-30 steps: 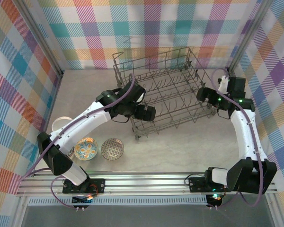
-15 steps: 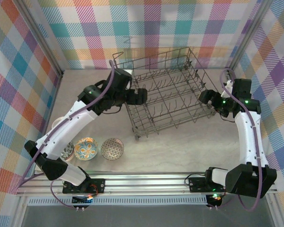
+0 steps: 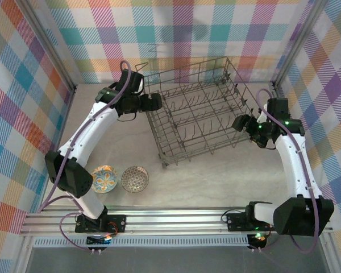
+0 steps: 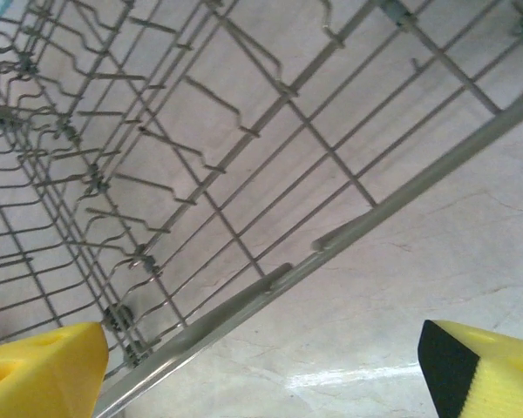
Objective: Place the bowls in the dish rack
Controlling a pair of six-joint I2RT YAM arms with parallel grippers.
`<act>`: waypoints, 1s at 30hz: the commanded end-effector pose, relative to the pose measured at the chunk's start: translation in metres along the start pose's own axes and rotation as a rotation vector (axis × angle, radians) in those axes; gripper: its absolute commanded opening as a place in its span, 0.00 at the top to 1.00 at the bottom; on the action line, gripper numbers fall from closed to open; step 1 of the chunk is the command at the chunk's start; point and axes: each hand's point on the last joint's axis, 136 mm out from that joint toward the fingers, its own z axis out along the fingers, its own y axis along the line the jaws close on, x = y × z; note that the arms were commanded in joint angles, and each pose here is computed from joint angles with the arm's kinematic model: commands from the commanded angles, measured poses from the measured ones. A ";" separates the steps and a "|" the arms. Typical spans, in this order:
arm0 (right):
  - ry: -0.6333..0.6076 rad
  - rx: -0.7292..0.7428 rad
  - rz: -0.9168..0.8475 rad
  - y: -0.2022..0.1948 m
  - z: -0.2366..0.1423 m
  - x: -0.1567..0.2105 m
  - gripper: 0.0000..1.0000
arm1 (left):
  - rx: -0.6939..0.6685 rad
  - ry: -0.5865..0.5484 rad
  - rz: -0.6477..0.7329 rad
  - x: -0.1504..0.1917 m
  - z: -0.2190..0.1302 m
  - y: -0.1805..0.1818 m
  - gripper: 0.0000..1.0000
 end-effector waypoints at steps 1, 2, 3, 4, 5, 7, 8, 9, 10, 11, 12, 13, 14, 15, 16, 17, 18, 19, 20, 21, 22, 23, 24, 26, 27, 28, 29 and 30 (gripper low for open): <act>0.002 0.066 0.047 -0.014 0.011 -0.001 0.07 | 0.065 -0.007 0.024 -0.013 0.003 -0.006 0.08; 0.004 0.064 0.053 -0.014 0.014 -0.002 0.07 | 0.083 0.012 0.024 -0.011 0.006 -0.010 0.11; 0.005 0.060 0.056 -0.013 0.017 -0.004 0.07 | 0.090 0.029 0.023 -0.009 0.009 -0.011 0.13; 0.010 0.057 0.058 -0.013 0.020 -0.004 0.07 | 0.091 0.044 0.023 -0.006 0.012 -0.011 0.16; 0.018 0.058 0.059 -0.013 0.024 -0.004 0.07 | 0.087 0.061 0.021 -0.002 0.016 -0.009 0.20; 0.032 0.065 0.055 -0.014 0.028 -0.005 0.06 | 0.078 0.089 0.016 0.005 0.020 -0.007 0.25; 0.037 0.072 0.051 -0.015 0.030 -0.005 0.05 | 0.073 0.098 0.016 0.007 0.021 -0.005 0.28; 0.036 0.077 0.049 -0.017 0.032 -0.006 0.05 | 0.072 0.100 0.011 0.008 0.021 -0.005 0.30; 0.034 0.080 0.045 -0.017 0.034 -0.008 0.05 | 0.077 0.103 0.008 0.009 0.022 -0.006 0.34; 0.031 0.082 0.043 -0.018 0.036 -0.010 0.05 | 0.086 0.107 0.000 0.010 0.022 -0.007 0.38; 0.028 0.084 0.041 -0.018 0.037 -0.011 0.04 | 0.095 0.108 -0.006 0.010 0.021 -0.009 0.40; 0.027 0.083 0.039 -0.018 0.040 -0.012 0.04 | 0.106 0.114 -0.011 0.011 0.021 -0.011 0.44; 0.027 0.085 0.034 -0.018 0.042 -0.014 0.04 | 0.116 0.121 -0.018 0.012 0.020 -0.013 0.48; 0.026 0.089 0.032 -0.020 0.044 -0.015 0.04 | 0.122 0.125 -0.022 0.013 0.019 -0.014 0.51; 0.028 0.095 0.027 -0.021 0.047 -0.017 0.04 | 0.126 0.132 -0.026 0.016 0.019 -0.016 0.54; 0.032 0.100 0.023 -0.022 0.049 -0.017 0.03 | 0.130 0.139 -0.030 0.018 0.018 -0.017 0.56; 0.033 0.107 0.018 -0.024 0.052 -0.018 0.03 | 0.133 0.144 -0.034 0.020 0.018 -0.019 0.58; 0.035 0.109 0.014 -0.025 0.055 -0.020 0.02 | 0.139 0.151 -0.038 0.023 0.018 -0.020 0.61; 0.036 0.114 0.012 -0.026 0.058 -0.020 0.02 | 0.143 0.158 -0.045 0.027 0.019 -0.021 0.62; 0.039 0.121 0.012 -0.029 0.061 -0.021 0.01 | 0.149 0.165 -0.047 0.030 0.019 -0.024 0.65; 0.039 0.124 0.011 -0.031 0.063 -0.022 0.01 | 0.151 0.172 -0.049 0.033 0.018 -0.025 0.68; 0.037 0.126 0.009 -0.032 0.064 -0.025 0.01 | 0.152 0.177 -0.052 0.035 0.017 -0.027 0.70; 0.036 0.128 0.007 -0.034 0.066 -0.026 0.00 | 0.151 0.178 -0.054 0.037 0.016 -0.028 0.71; 0.031 0.127 0.004 -0.036 0.067 -0.031 0.00 | 0.153 0.174 -0.060 0.040 0.012 -0.029 0.73; 0.029 0.128 0.006 -0.037 0.068 -0.034 0.00 | 0.154 0.175 -0.066 0.041 0.010 -0.030 0.73; 0.025 0.122 0.007 -0.037 0.069 -0.036 0.00 | 0.157 0.171 -0.072 0.042 0.007 -0.031 0.74; 0.021 0.115 0.008 -0.038 0.069 -0.039 0.00 | 0.157 0.170 -0.082 0.045 0.005 -0.031 0.75; 0.016 0.109 0.012 -0.038 0.070 -0.042 0.00 | 0.159 0.168 -0.090 0.046 0.003 -0.031 0.75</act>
